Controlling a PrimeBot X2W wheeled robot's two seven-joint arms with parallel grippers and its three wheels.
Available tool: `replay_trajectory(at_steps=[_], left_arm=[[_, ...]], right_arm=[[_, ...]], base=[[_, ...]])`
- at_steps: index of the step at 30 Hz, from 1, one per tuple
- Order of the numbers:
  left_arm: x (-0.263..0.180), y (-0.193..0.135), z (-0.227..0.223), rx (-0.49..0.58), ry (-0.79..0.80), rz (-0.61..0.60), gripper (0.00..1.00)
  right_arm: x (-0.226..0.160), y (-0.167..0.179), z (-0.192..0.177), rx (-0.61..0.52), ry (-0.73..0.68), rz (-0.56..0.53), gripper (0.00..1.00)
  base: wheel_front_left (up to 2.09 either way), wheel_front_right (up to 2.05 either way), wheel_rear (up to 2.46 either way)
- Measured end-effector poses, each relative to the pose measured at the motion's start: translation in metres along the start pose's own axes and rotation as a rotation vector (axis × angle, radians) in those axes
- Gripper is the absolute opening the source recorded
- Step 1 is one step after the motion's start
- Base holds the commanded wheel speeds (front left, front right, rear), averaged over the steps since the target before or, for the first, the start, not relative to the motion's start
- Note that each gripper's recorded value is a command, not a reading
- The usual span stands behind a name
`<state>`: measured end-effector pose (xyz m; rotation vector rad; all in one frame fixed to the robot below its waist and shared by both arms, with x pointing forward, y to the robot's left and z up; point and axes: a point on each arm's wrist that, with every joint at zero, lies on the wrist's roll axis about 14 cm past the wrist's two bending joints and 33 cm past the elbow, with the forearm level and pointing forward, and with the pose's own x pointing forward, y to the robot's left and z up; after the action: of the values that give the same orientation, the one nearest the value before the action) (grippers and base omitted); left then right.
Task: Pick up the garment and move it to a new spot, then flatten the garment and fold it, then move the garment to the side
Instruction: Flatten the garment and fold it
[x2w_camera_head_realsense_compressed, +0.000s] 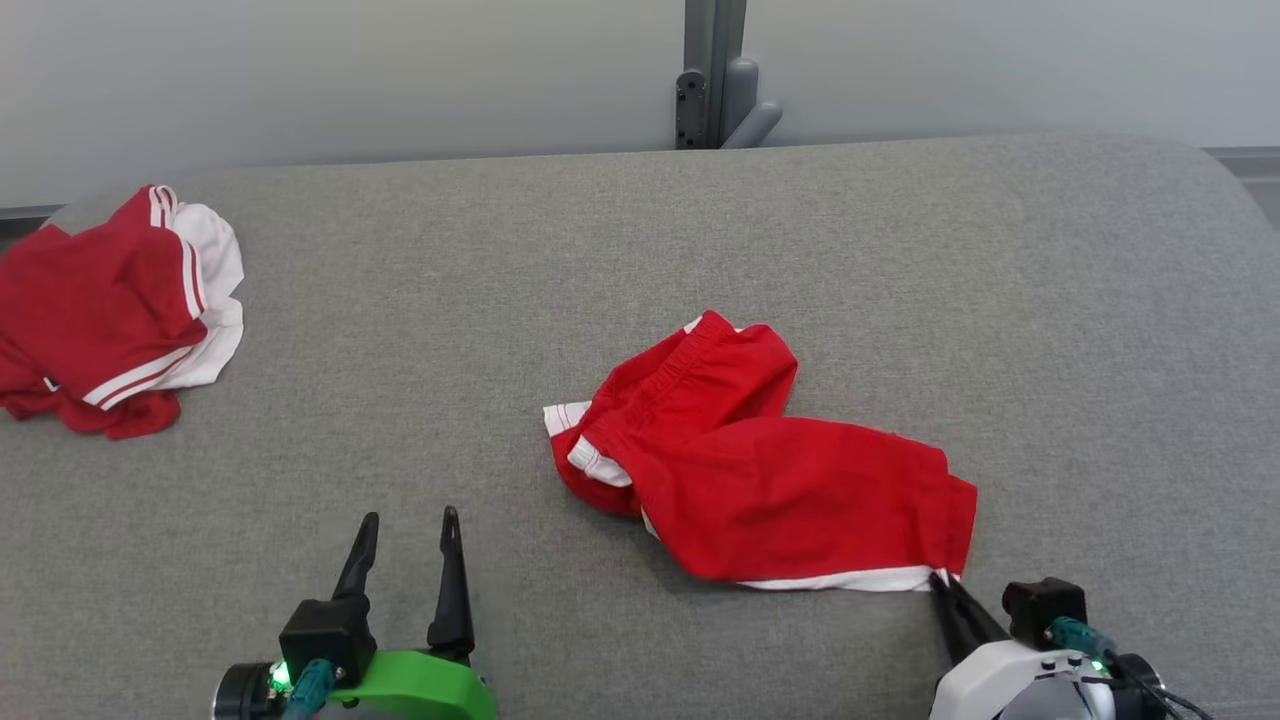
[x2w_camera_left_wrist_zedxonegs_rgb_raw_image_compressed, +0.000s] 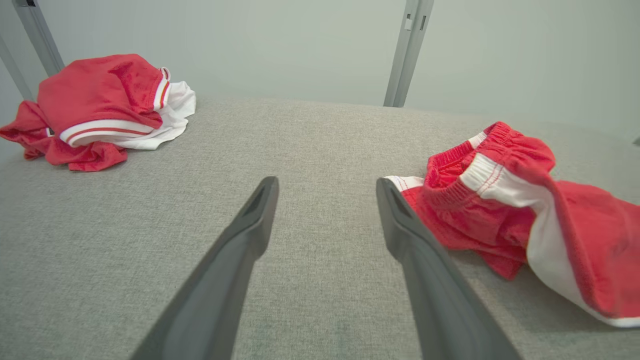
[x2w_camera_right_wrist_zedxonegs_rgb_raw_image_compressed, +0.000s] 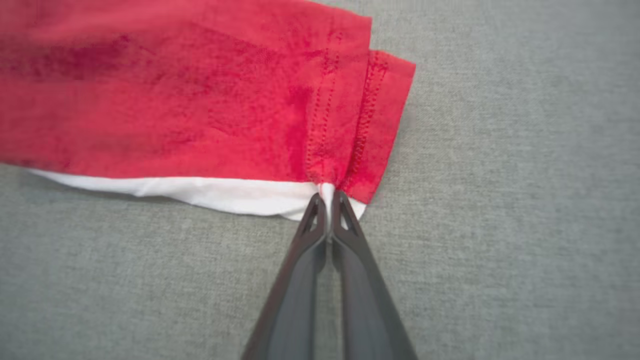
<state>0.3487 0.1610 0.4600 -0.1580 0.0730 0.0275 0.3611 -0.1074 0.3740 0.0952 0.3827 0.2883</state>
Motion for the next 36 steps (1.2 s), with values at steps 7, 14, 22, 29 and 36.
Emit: replay_trajectory(at_steps=[7,14,22,29,36], left_arm=[[0.009,-0.04,0.004,-0.018,-0.008,-0.154,1.0],[0.003,-0.091,-0.025,0.005,0.09,-0.373,1.0],[0.009,-0.13,-0.033,0.116,0.117,-0.551,1.0],[0.018,-0.137,-0.047,0.242,0.174,-0.632,1.0],[0.016,-0.142,-0.064,0.327,0.258,-0.705,1.0]], right_arm=[[-0.011,-0.038,0.029,0.001,-0.101,-0.093,0.0],[-0.023,-0.059,0.036,-0.007,-0.131,-0.146,0.0],[-0.024,-0.059,0.035,-0.009,-0.127,-0.146,0.0],[-0.026,-0.055,0.031,-0.008,-0.117,-0.137,0.0],[-0.029,-0.056,0.028,-0.006,-0.112,-0.138,0.0]], base=[[0.0,0.0,0.0],[0.0,0.0,0.0],[0.0,0.0,0.0],[0.0,0.0,0.0],[0.0,0.0,0.0]])
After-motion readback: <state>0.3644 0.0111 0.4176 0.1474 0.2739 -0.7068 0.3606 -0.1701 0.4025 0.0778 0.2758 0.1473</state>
